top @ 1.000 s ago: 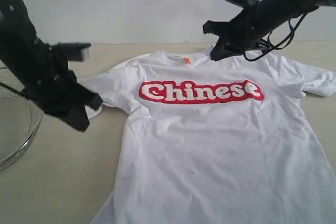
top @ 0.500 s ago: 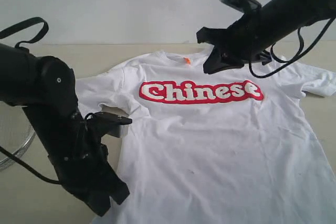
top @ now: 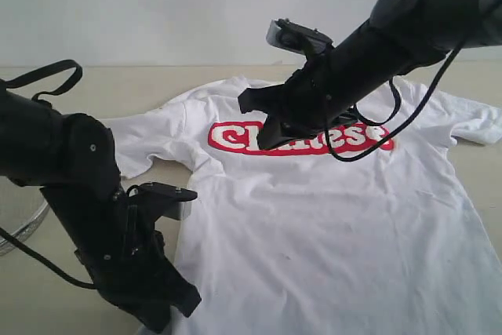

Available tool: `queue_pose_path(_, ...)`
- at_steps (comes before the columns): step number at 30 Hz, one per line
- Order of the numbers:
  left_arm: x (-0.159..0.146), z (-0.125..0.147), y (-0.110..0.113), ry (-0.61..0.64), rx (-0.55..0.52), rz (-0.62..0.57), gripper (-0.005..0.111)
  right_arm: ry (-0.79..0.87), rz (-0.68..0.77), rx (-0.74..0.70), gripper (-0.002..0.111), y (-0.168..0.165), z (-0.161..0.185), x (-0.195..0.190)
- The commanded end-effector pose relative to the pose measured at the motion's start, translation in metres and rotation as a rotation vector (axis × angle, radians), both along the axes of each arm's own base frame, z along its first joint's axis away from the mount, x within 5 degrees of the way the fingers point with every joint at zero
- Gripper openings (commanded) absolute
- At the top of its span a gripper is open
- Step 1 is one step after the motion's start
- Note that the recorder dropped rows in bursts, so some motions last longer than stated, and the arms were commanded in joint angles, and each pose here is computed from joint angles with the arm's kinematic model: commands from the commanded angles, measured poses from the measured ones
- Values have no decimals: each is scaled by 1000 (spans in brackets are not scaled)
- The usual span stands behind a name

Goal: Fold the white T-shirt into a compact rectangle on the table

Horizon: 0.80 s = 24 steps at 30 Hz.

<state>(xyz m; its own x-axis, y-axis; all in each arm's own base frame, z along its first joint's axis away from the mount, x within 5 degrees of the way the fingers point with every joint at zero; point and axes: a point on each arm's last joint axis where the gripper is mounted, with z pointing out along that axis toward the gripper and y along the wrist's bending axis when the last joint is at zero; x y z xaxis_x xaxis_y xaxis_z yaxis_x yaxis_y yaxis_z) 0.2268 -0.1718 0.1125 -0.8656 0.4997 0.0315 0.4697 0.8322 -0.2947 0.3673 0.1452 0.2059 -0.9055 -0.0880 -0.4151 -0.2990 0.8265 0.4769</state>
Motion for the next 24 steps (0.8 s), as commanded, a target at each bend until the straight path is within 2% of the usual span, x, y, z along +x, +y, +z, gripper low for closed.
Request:
queue_pose_path(1, -2, -13, -1, 33, 22, 15, 5, 51, -6, -13, 0, 1, -13, -8)
queue_pose_path(11, -3, -18, 5, 66, 98, 46, 5, 146, 44, -87, 0, -7, -52, -39)
queue_pose_path(24, -26, -33, 21, 127, 170, 156, 5, 165, 54, -137, 0, -14, -68, -50)
